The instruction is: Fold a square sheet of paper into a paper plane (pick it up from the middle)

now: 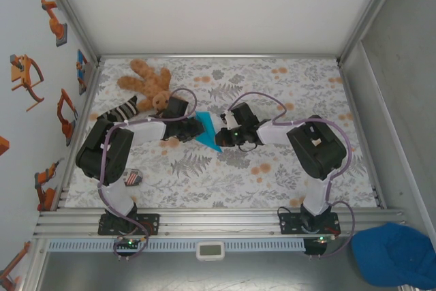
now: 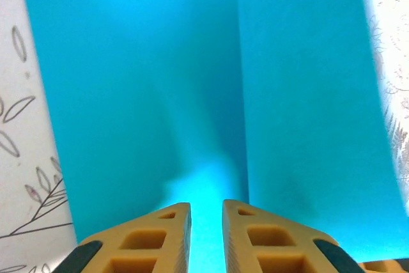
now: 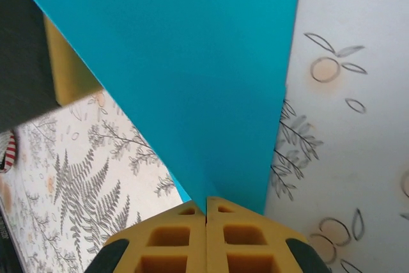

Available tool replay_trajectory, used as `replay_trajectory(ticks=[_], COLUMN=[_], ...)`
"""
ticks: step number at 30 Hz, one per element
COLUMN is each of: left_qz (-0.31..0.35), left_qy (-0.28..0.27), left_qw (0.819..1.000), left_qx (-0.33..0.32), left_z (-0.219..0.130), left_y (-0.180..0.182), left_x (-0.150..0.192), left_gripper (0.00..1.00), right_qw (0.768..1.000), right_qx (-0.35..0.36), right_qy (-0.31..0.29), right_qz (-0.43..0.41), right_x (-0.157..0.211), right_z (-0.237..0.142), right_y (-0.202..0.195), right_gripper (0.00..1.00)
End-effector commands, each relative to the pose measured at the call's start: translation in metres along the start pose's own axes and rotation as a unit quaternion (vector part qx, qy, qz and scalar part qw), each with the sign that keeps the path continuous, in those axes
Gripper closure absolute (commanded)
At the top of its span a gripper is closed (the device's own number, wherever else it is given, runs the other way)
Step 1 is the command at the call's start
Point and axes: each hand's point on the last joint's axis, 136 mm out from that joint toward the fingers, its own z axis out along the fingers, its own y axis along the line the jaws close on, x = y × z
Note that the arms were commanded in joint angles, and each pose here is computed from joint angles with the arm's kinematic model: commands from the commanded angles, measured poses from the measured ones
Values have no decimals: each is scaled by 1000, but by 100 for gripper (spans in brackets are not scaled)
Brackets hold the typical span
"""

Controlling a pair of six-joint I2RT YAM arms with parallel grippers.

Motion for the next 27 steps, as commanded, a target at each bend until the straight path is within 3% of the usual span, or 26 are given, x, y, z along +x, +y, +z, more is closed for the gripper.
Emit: replay_trajectory(ticks=[1, 8, 16, 27], left_qz=[10, -12, -21, -27], left_qy=[12, 35, 51, 59], left_qw=[1000, 998, 997, 995], left_qx=[-18, -43, -60, -74], left_z=[1, 11, 17, 19], left_y=[3, 15, 21, 27], left_x=[2, 9, 13, 16], left_gripper=[83, 84, 84, 83], right_qw=[999, 988, 961, 939], right_qx=[27, 97, 203, 224], right_qy=[-27, -39, -62, -64], right_qz=[-32, -109, -178, -254], right_x=[-8, -11, -18, -20], right_z=[-15, -17, -17, -10], right_y=[0, -1, -11, 1], right_gripper=[87, 73, 71, 64])
